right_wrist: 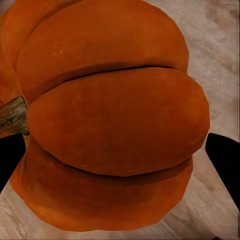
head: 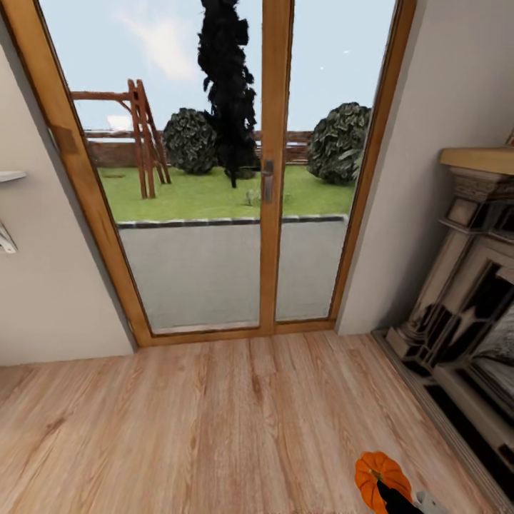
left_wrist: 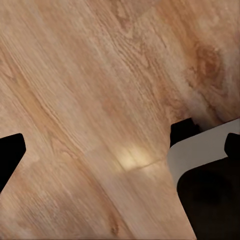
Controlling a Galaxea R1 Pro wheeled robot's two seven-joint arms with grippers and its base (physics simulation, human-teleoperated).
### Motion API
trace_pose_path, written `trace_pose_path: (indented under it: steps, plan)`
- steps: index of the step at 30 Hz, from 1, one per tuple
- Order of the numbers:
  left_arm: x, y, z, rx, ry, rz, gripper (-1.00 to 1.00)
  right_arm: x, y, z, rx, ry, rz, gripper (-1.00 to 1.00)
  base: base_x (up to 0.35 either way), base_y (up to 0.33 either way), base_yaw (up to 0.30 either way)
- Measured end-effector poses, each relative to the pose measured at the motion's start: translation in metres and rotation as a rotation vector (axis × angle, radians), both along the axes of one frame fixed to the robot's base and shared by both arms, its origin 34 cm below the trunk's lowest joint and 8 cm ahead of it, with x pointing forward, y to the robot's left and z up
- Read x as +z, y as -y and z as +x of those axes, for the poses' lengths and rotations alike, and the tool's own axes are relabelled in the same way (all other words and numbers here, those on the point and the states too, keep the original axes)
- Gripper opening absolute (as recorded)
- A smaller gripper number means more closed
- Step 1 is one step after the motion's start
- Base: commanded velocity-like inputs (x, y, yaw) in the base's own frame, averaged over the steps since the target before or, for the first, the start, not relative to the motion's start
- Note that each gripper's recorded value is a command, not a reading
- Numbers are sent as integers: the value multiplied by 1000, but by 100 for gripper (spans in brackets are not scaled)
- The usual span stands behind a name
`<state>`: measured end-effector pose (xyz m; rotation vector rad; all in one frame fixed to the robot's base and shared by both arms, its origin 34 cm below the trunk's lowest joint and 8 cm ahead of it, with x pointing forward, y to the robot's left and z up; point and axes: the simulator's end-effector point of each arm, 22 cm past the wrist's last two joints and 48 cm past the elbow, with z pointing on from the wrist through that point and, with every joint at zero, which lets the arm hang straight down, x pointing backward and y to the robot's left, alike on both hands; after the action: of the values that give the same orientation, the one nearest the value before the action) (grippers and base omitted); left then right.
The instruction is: Place each of the two pumpkins and all three candles from the living room inside a cabinet in the living room (use any cabinet), then make sure every cabinet is closed, and position the cauldron so it is next to a table in the living room.
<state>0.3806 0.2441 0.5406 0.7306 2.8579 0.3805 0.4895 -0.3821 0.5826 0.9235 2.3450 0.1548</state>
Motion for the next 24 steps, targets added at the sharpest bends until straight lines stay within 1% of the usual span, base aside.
trace_pose_path:
  steps: [5, 11, 13, 15, 17, 20, 24]
  plan:
    - [-8, -12, -15, 10, 30, -8, 100, -1, 0, -1, 0, -3, 0, -100, 0, 0, -255]
    - [-11, -22, -23, 14, 36, -3, 100, -3, 0, -2, 1, -8, 0, -100, 0, 0, -255]
    - [-11, -29, -23, 19, 35, 6, 100, -3, 0, -3, 1, -9, 0, -100, 0, 0, -256]
    - [-12, -34, -28, 22, 26, 14, 100, -4, 0, -3, 1, -11, 0, -100, 0, 0, -254]
    - [-15, -44, -41, 23, -1, 34, 100, -4, 0, -4, 1, -11, -1, -100, 0, 0, -252]
    - [-17, -51, -51, 23, -22, 50, 100, -5, 0, -4, 2, -13, -2, -100, 0, 0, -250]
    - [-18, -55, -57, 22, -34, 58, 100, -6, 0, -6, 15, -19, -8, -100, 0, 0, -246]
